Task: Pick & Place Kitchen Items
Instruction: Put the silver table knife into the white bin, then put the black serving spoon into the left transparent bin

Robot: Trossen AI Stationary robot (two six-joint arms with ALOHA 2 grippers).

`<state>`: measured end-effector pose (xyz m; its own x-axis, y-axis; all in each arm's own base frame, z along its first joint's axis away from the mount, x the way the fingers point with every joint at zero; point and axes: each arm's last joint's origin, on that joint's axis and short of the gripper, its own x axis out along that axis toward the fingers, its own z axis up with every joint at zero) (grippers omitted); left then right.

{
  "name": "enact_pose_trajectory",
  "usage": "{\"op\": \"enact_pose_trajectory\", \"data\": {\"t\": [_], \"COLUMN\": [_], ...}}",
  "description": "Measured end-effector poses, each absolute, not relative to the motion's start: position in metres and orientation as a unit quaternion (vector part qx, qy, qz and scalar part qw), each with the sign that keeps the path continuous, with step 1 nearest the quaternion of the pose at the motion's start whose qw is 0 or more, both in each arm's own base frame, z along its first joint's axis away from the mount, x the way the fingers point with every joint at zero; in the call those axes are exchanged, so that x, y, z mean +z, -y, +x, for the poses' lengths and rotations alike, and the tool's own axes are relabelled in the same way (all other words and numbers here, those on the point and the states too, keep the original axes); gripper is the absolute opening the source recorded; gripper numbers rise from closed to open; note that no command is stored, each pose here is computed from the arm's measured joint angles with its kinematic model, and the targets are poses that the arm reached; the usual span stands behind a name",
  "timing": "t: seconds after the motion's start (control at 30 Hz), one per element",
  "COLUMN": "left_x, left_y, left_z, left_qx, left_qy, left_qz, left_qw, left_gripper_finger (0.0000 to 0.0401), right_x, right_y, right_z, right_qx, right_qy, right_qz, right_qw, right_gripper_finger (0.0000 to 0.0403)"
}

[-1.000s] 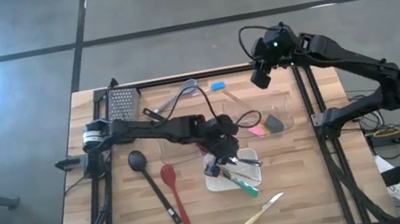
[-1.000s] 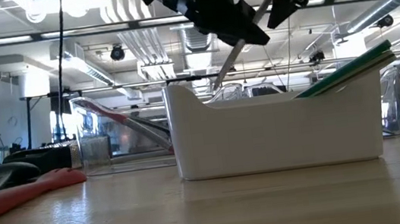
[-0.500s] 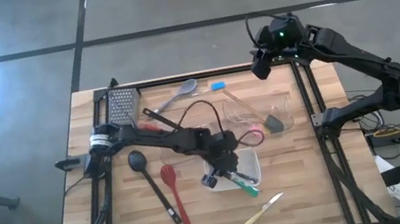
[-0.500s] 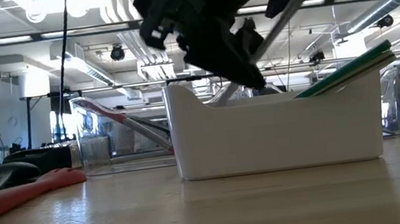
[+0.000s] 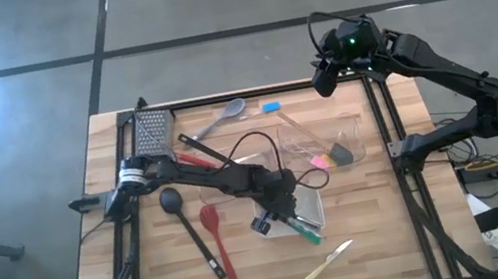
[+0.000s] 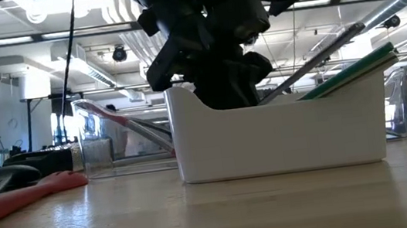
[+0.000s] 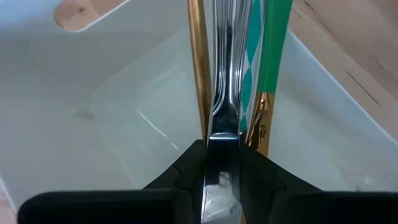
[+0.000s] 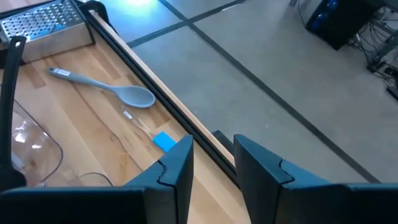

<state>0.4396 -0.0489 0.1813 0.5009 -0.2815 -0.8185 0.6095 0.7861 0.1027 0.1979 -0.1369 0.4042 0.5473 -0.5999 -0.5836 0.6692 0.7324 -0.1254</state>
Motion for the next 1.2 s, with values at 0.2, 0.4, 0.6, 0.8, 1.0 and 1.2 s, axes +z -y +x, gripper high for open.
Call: {"op": "enact_pose_trajectory", "data": {"t": [0.2,0.4,0.6,0.8,1.0,1.2], "left_x": [0.18,0.179,0.179,0.181,0.221,0.274], "left_y": [0.05,0.05,0.051,0.051,0.049,0.046], "left_z": [0.44,0.44,0.44,0.439,0.428,0.402], "left_qx": [-0.272,-0.281,-0.283,-0.281,-0.272,-0.244], "left_qy": [-0.421,-0.418,-0.418,-0.423,-0.415,-0.39], "left_qz": [0.186,0.178,0.176,0.17,0.166,0.174], "left_qw": [0.845,0.845,0.845,0.845,0.852,0.871], "left_gripper_finger": [0.0071,0.0071,0.0166,0.0233,0.0236,0.0235], "right_x": [0.404,0.404,0.404,0.404,0.404,0.403], "right_y": [0.137,0.137,0.137,0.137,0.137,0.137], "right_z": [0.198,0.198,0.198,0.198,0.198,0.198], "right_qx": [-0.359,-0.358,-0.358,-0.358,-0.359,-0.358], "right_qy": [-0.313,-0.313,-0.314,-0.314,-0.313,-0.318], "right_qz": [0.048,0.046,0.046,0.046,0.047,0.049], "right_qw": [0.878,0.878,0.878,0.878,0.878,0.877], "right_gripper_finger": [0.0096,0.0095,0.0102,0.0095,0.0086,0.0091]}}
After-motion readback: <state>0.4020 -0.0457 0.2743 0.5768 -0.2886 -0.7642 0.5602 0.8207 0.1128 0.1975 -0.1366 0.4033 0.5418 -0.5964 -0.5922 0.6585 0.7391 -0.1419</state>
